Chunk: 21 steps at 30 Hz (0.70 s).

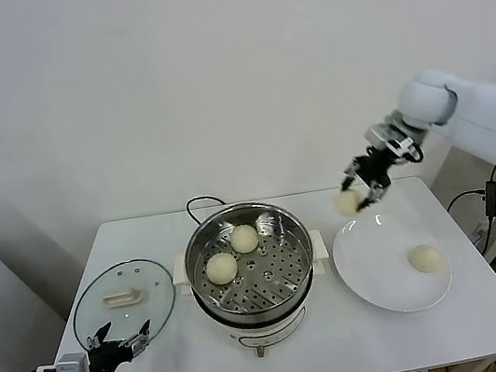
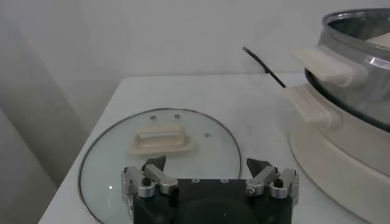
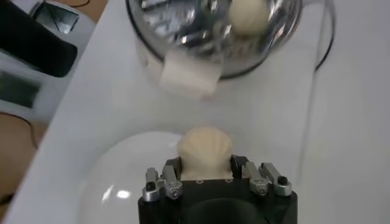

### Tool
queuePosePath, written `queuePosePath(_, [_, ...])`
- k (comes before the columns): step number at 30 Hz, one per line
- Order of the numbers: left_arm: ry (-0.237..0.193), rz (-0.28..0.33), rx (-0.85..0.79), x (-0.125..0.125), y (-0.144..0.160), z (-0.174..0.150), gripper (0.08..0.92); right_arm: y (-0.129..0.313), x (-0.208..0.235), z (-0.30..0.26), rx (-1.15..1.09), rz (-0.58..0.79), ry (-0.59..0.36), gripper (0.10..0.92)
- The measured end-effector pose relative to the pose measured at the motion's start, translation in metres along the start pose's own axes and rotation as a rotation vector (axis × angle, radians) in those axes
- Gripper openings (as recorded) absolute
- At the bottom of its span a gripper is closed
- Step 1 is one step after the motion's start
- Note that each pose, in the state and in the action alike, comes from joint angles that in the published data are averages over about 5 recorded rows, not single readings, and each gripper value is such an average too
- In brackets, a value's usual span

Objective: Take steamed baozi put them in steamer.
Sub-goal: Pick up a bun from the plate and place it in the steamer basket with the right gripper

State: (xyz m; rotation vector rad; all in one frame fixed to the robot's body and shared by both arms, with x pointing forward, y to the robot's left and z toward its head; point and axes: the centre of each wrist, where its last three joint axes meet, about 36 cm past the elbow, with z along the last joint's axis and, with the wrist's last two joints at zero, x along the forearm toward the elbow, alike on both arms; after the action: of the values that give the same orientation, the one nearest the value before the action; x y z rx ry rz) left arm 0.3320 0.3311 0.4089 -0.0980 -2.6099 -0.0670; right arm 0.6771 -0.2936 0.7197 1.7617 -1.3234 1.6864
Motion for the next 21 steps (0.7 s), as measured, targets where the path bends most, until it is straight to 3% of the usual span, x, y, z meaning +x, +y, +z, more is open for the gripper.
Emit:
queuePosePath(10, [-0.002, 0.001, 0.0, 0.0, 0.001, 0.0, 0.823, -0.051, -0.019, -0.078, 0.357, -0.031, -0.063, 0.509])
queuePosePath(21, [-0.006, 0.002, 0.002, 0.0, 0.0, -0.002, 0.823, -0.064, -0.072, -0.163, 0.734, -0.129, -0.119, 0.509])
